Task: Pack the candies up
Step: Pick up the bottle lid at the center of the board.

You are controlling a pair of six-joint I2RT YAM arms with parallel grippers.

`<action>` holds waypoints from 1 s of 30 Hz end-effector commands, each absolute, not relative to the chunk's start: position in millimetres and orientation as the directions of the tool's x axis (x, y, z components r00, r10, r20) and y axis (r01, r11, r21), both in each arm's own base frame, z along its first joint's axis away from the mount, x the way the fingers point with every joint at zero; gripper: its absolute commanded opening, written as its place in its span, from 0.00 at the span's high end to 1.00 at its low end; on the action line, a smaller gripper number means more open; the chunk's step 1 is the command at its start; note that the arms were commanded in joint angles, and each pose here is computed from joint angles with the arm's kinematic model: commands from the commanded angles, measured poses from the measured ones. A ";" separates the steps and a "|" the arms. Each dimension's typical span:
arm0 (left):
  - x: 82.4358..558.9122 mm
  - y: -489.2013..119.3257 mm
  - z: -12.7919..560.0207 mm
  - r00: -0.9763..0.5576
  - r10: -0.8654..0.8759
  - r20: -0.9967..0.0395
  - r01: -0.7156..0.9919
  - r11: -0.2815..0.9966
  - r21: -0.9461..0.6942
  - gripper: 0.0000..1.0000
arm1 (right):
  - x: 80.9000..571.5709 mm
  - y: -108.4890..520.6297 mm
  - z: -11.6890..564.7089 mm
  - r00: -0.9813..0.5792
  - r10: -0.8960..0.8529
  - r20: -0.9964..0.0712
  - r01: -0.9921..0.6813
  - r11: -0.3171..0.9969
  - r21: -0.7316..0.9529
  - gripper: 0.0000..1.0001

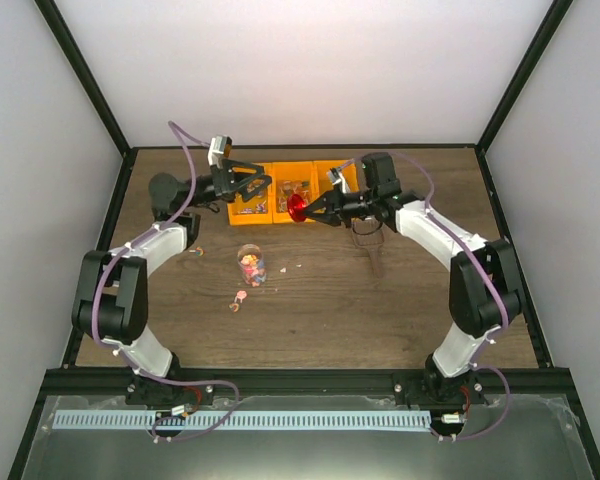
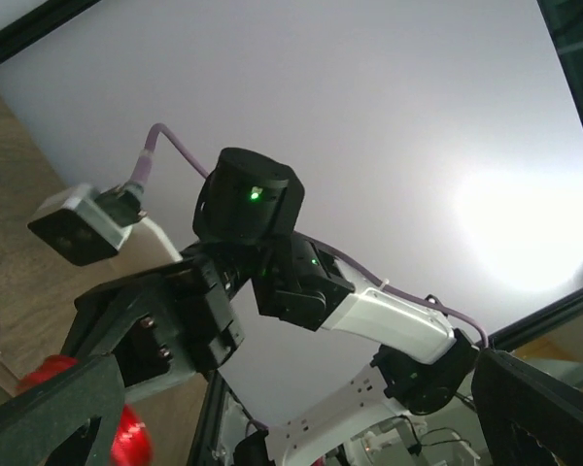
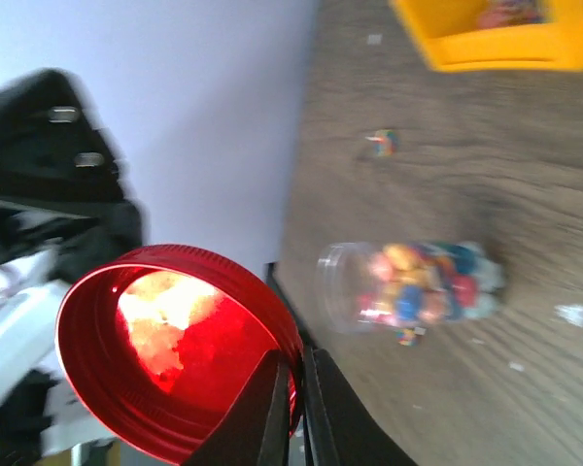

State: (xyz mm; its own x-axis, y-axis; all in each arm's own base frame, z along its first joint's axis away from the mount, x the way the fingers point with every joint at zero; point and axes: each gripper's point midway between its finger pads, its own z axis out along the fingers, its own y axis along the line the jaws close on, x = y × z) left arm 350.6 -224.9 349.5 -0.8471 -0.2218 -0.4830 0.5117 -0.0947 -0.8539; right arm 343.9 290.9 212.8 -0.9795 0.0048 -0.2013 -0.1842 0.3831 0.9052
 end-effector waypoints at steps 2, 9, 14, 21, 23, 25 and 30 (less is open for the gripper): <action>334.7 -225.9 354.3 -0.828 -0.196 -0.526 0.554 -0.135 -0.821 0.00 | 332.0 306.3 306.9 -0.942 -0.047 -0.333 -0.336 0.068 0.939 0.94; 335.4 -229.0 342.7 -0.833 -0.174 -0.525 0.545 -0.101 -0.832 0.00 | 335.8 310.2 329.8 -0.939 -0.044 -0.341 -0.341 -0.015 0.940 0.97; 335.6 -235.3 333.5 -0.836 -0.152 -0.528 0.541 -0.062 -0.839 0.00 | 340.0 312.5 338.7 -0.938 -0.037 -0.344 -0.341 -0.061 0.938 0.98; 340.7 -240.9 331.4 -0.824 -0.136 -0.551 0.556 -0.001 -0.831 0.00 | 344.2 319.3 339.2 -0.944 -0.048 -0.327 -0.322 -0.090 0.943 0.98; 339.6 -241.5 333.0 -0.824 -0.132 -0.551 0.556 -0.007 -0.831 0.00 | 343.2 323.6 336.4 -0.945 -0.059 -0.321 -0.315 -0.094 0.944 0.98; 337.8 -241.9 334.3 -0.823 -0.130 -0.553 0.559 -0.014 -0.829 0.00 | 341.5 328.8 335.2 -0.944 -0.072 -0.322 -0.314 -0.101 0.944 0.98; 330.1 -244.7 339.4 -0.824 -0.112 -0.555 0.561 -0.037 -0.827 0.00 | 339.6 341.5 331.6 -0.944 -0.098 -0.316 -0.305 -0.110 0.946 0.98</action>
State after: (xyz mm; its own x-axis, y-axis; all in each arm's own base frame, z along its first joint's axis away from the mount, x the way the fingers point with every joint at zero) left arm 343.0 -241.8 319.6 -0.8609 -0.1324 -0.4912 0.4969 -0.0116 -0.8677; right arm 345.0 330.3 315.1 -0.9647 -0.0660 -0.2549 -0.2505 -0.0688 0.9657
